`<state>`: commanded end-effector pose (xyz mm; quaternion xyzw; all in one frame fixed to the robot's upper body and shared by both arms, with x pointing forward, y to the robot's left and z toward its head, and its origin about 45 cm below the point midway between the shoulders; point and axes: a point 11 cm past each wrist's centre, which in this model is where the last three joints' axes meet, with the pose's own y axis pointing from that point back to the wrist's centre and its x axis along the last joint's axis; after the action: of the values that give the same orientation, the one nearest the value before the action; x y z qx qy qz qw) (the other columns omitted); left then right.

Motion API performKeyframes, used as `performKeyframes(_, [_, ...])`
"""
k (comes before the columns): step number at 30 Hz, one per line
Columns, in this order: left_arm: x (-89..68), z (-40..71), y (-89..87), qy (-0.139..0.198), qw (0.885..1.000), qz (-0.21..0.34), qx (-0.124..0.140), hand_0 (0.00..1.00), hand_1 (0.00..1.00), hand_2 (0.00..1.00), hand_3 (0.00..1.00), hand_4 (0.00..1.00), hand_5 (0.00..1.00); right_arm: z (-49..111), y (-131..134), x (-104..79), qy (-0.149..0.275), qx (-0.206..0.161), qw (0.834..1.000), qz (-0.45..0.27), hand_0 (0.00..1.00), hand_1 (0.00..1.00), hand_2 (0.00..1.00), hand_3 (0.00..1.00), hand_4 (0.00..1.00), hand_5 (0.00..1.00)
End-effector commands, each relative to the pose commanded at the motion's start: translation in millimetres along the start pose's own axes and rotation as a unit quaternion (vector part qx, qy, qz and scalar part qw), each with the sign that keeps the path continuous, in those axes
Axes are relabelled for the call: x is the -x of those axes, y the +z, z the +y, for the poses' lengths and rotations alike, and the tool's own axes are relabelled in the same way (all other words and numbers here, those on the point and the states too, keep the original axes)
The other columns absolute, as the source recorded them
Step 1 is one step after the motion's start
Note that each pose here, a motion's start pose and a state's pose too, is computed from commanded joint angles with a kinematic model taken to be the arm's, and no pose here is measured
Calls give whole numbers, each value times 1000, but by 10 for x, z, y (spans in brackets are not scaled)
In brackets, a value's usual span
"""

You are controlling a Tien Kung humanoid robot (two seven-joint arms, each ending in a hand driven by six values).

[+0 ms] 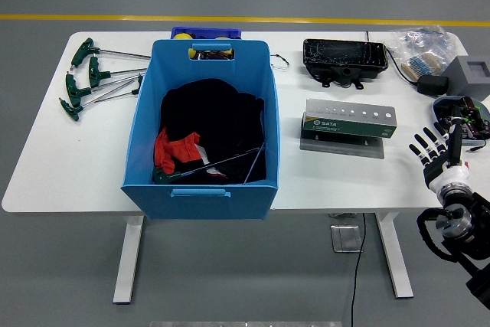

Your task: Lift tool from toolbox,place it in box,lift tool from toolbox,place it in box

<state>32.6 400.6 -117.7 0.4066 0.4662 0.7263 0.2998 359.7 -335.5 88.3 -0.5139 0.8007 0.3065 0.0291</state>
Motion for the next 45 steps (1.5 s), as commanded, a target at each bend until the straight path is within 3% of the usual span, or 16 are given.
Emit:
performKeyframes(23, [-8, 0, 5, 0, 1000, -1, 1, 692, 747, 806, 826, 998, 810, -9, 87, 189, -25, 16, 999, 12, 775, 744, 815, 839, 998, 890])
performKeyframes(45, [4, 1, -1, 0, 1000, -1, -1, 692, 746, 807, 825, 998, 814, -87, 35, 244, -37, 21, 998, 36, 753, 719, 808, 831, 998, 888])
